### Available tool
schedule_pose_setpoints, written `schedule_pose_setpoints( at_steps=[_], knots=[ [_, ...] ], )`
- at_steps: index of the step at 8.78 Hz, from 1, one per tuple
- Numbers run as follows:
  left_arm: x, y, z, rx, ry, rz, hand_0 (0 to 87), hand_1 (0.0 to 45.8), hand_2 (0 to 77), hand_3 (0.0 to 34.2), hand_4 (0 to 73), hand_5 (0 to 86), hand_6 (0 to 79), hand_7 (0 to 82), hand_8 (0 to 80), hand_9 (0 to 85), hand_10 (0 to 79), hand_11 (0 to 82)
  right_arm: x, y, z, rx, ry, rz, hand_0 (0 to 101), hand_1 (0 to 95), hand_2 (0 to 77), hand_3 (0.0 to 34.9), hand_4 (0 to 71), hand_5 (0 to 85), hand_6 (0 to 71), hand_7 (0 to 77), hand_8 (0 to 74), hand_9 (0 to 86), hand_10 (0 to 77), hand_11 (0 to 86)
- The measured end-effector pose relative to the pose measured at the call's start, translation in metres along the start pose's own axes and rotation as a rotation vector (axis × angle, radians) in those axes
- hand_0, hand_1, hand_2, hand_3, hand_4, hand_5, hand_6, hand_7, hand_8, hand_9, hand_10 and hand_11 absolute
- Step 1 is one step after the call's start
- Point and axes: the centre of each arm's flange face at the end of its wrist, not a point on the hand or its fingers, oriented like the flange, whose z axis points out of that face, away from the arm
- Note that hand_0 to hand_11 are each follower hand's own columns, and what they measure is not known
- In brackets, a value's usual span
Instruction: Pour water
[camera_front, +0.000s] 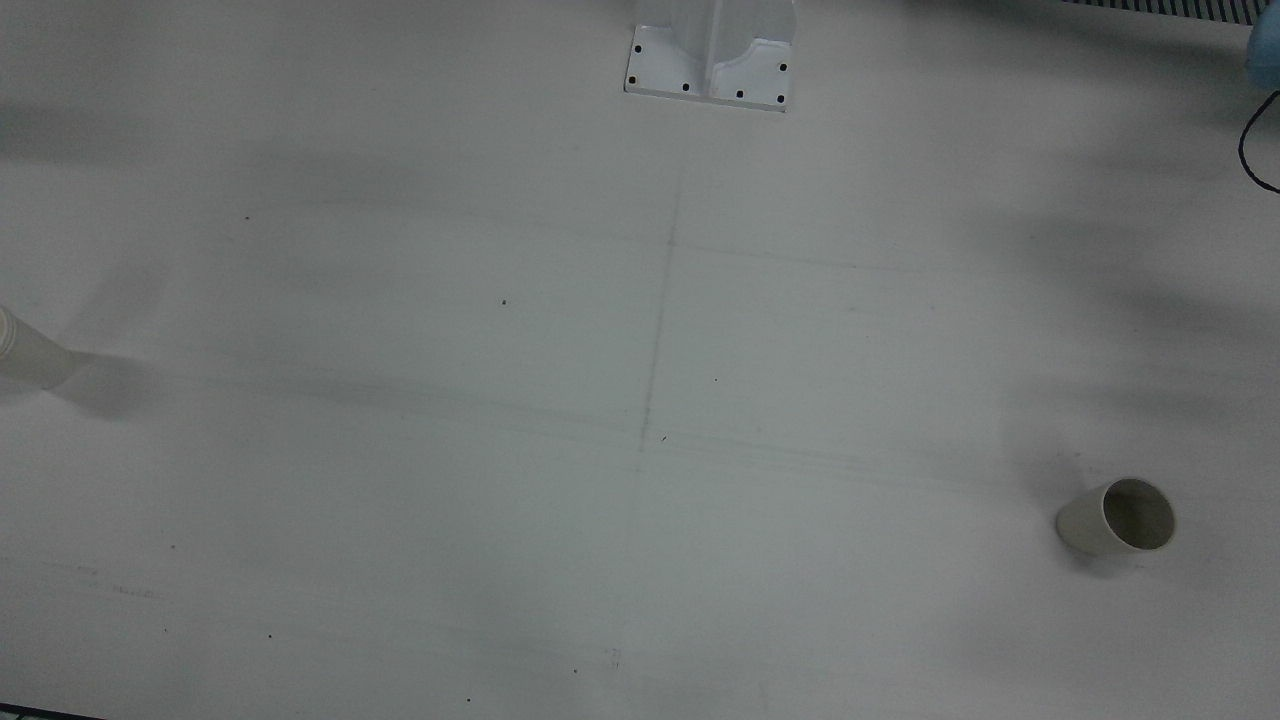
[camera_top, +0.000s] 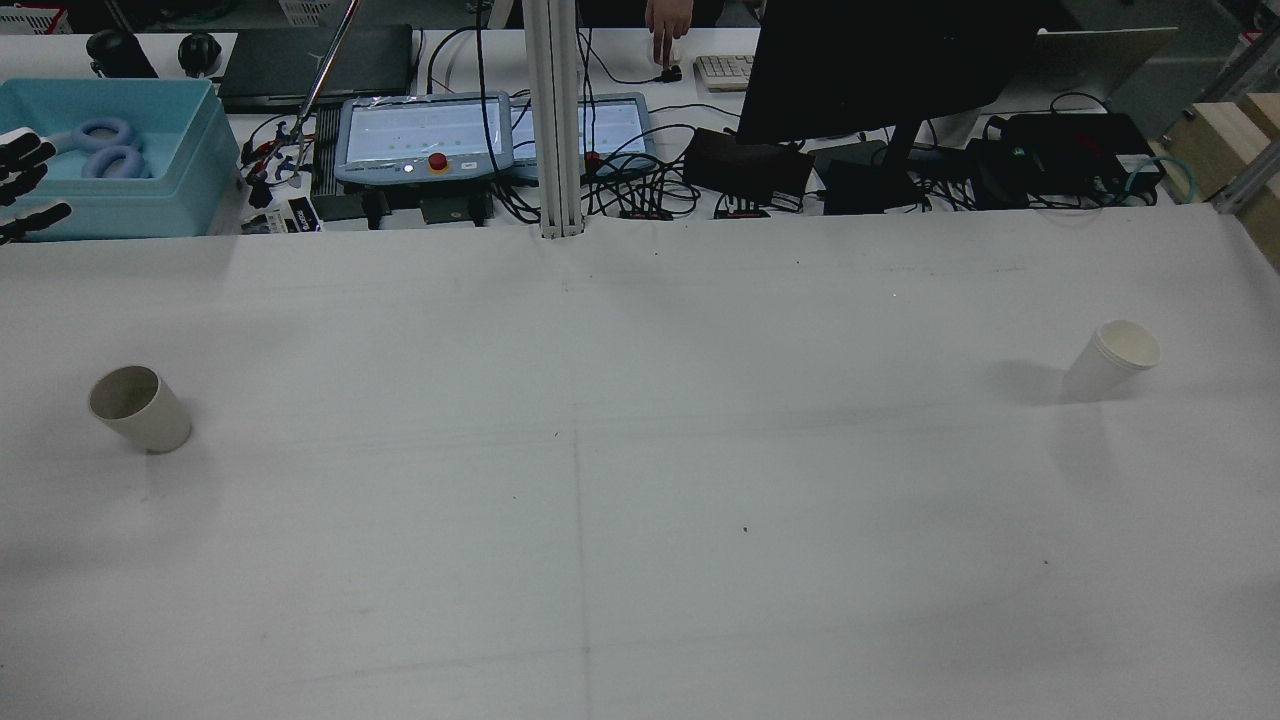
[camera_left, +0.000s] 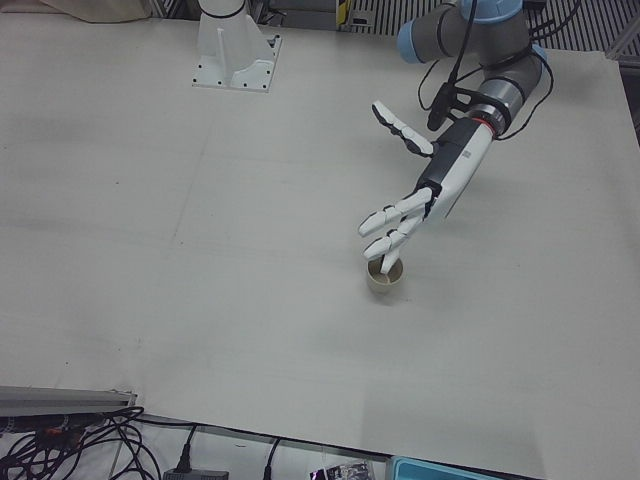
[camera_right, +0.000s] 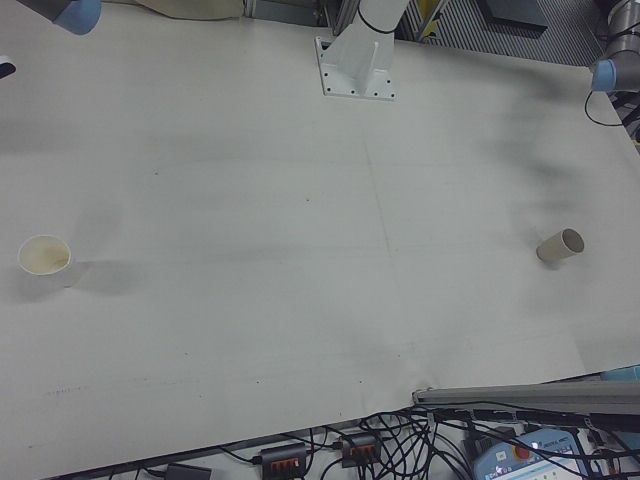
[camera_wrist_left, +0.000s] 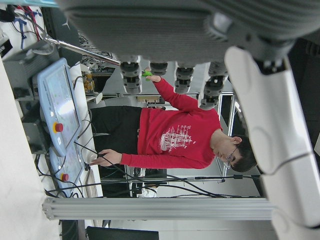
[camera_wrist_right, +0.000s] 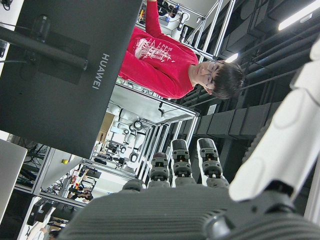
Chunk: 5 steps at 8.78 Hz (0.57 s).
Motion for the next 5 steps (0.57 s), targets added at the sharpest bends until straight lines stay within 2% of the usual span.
schedule_pose_setpoints(
  at_steps=[1,2,3,4,5],
  knots=[
    [-0.003,-0.03,0.001,0.004,0.002,0.005,57.0,6.0,0.5,3.1,31.1,3.8,8.7,15.3,3.8,2.7,8.7,13.6,0.004,-0.001,0.0,0.003,0.009,-0.002,48,4.9,0.0,0.0,14.7,14.7,13.6,16.9,10.4,10.4,0.5,0.5],
    [-0.005,-0.059,-0.004,-0.002,0.003,0.046,57.1,6.0,0.5,3.2,30.0,1.1,7.1,13.1,3.8,2.7,8.7,13.6,0.008,-0.003,0.001,0.008,0.012,-0.013,48,6.5,0.0,0.0,12.5,14.2,14.7,18.5,10.4,10.4,0.0,0.5],
    [-0.007,-0.091,-0.015,-0.006,0.003,0.106,65.8,19.1,0.5,3.0,25.1,1.1,7.1,10.4,3.3,2.7,8.7,15.3,0.013,-0.004,0.003,0.013,0.011,-0.03,48,9.8,0.0,0.0,16.4,16.4,16.9,23.5,12.5,15.3,0.5,0.5],
    [-0.009,-0.118,-0.029,-0.006,0.001,0.167,69.1,15.8,0.0,3.0,23.5,0.0,6.0,9.8,2.2,1.6,9.3,14.7,0.017,-0.003,0.006,0.016,0.013,-0.045,48,9.3,0.0,0.0,15.8,15.3,16.4,23.5,11.5,15.3,0.0,0.5],
    [-0.01,-0.139,-0.04,-0.006,-0.001,0.221,66.4,15.8,0.0,3.0,23.5,0.0,4.9,9.8,1.6,1.6,9.3,14.7,0.023,-0.004,0.008,0.018,0.02,-0.062,48,9.3,0.0,0.0,19.6,18.0,17.5,25.6,13.1,16.4,0.5,0.5]
  ],
)
